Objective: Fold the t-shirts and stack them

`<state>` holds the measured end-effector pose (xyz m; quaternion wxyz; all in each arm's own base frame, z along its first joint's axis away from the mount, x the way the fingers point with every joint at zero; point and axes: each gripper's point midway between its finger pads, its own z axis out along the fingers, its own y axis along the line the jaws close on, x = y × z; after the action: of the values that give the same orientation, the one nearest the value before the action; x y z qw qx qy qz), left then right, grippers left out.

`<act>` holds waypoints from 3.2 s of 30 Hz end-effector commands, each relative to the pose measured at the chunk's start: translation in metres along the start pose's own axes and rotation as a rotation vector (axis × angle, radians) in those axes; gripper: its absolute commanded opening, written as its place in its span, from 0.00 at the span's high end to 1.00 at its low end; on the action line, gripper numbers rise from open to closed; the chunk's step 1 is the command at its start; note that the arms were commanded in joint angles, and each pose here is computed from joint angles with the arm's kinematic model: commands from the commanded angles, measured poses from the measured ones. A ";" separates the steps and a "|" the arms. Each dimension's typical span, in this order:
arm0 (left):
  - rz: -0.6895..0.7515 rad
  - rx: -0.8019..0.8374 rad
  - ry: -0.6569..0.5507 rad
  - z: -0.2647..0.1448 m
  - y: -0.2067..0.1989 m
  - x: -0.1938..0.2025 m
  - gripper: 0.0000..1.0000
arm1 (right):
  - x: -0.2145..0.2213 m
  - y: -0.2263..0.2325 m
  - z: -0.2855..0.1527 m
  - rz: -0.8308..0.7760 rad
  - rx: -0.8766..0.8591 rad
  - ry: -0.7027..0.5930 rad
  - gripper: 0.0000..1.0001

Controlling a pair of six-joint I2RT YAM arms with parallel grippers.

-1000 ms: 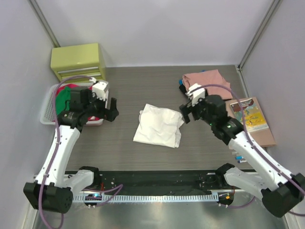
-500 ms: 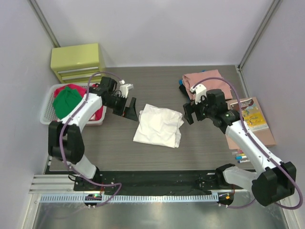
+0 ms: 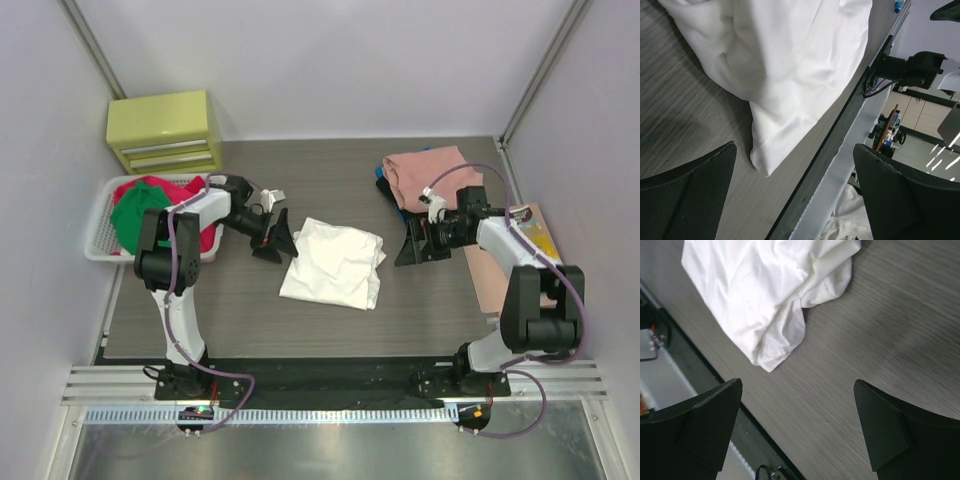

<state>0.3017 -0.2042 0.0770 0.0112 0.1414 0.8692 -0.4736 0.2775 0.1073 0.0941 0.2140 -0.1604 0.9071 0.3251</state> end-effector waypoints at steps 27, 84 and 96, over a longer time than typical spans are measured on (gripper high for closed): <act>-0.106 0.091 -0.001 0.008 0.022 -0.012 0.00 | 0.019 0.003 0.059 0.155 -0.529 0.199 0.00; -0.189 -0.075 -0.006 0.076 0.066 -0.034 0.34 | 0.009 -0.013 0.150 0.185 -0.191 0.164 0.30; -0.205 -0.057 0.020 0.081 0.066 -0.031 0.98 | 0.016 -0.012 0.156 0.184 -0.167 0.204 0.86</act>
<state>0.3399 -0.2512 0.0193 -0.0480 0.0442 0.8639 -0.4994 0.3317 0.2141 0.0171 0.1160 -0.1343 0.8621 0.4747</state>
